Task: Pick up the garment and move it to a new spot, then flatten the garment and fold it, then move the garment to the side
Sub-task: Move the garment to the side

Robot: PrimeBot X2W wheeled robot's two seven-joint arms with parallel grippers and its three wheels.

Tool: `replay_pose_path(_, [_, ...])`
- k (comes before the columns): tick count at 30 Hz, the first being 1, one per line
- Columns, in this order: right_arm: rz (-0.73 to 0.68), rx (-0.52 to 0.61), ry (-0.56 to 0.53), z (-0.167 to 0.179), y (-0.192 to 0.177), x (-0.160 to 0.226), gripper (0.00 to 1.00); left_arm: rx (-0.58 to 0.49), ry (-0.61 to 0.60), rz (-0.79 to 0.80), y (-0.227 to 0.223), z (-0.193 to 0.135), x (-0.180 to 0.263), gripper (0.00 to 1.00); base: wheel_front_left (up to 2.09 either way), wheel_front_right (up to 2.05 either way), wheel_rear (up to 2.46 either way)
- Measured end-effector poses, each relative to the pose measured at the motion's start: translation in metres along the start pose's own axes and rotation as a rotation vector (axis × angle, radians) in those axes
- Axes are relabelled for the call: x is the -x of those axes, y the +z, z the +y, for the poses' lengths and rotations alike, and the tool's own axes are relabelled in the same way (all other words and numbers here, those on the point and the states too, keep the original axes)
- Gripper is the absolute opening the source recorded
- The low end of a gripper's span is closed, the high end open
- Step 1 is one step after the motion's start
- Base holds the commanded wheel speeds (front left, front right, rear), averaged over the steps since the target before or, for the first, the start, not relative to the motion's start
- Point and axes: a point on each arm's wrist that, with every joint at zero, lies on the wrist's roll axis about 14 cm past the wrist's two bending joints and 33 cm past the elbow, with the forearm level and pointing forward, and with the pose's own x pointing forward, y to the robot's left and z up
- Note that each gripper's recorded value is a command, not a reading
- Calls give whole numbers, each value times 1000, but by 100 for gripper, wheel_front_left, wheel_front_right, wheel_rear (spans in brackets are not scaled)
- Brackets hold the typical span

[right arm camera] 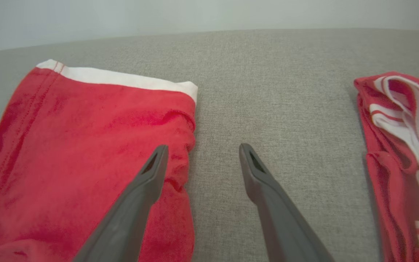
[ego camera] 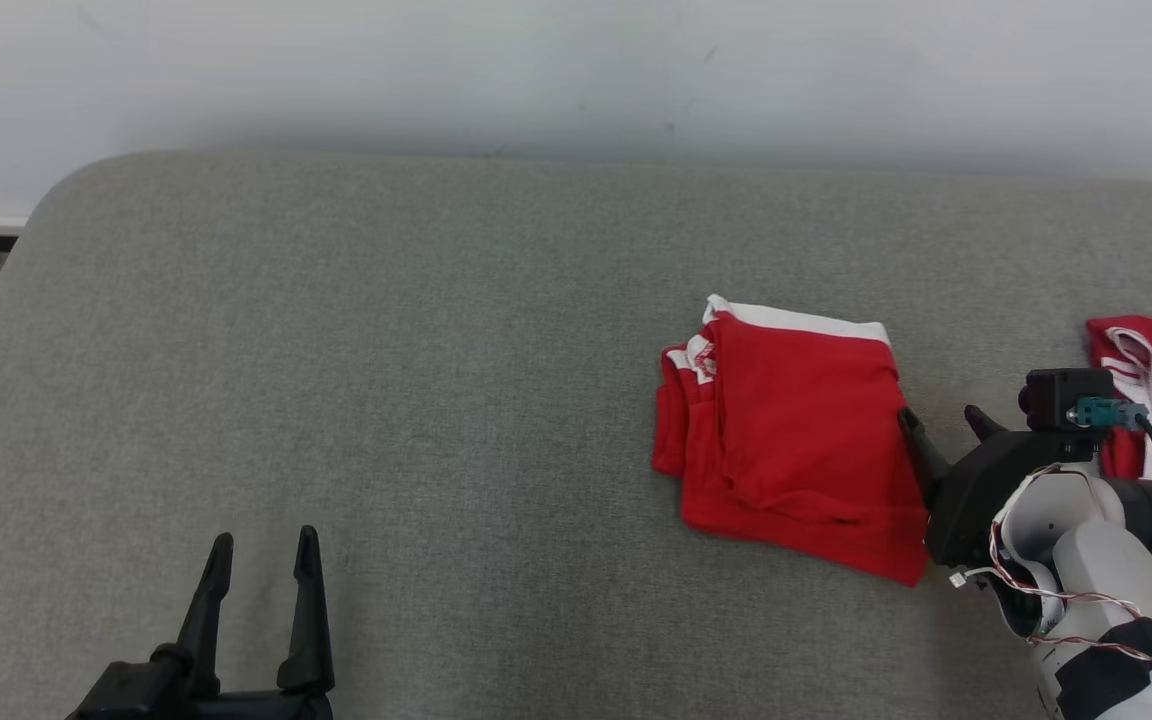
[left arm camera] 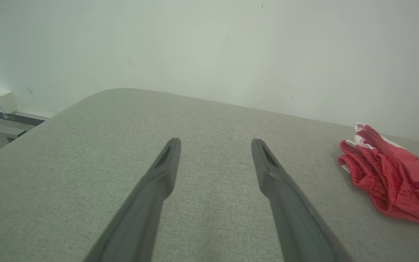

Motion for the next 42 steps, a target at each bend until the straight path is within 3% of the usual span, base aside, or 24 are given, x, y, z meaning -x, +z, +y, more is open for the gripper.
replay_pose_path(6, [189,-24,52,23,-48,-25,100,-12,58,42,-12,18,4,100,0,0,0])
replay_pose_path(9, [229,-19,67,30,-55,-30,100,-16,71,52,-14,22,6,100,0,0,0])
replay_pose_path(10, [242,-21,73,33,-57,-32,58,-17,75,56,-15,23,6,100,0,0,0])
replay_pose_path(11, [250,-12,81,35,-60,-34,2,-19,79,60,-17,24,6,100,0,0,0])
replay_pose_path(20, [229,171,110,31,-43,-31,0,-8,41,52,-17,11,-8,100,0,0,0])
replay_pose_path(27, [111,406,106,9,20,-19,0,20,-58,27,-16,-23,-32,100,0,0,0])
replay_pose_path(37, [71,541,-40,-73,63,22,0,47,-223,4,-21,-84,-64,100,0,0,0])
replay_pose_path(42, [131,549,-147,-124,53,43,0,48,-288,22,-34,-104,-76,100,0,0,0])
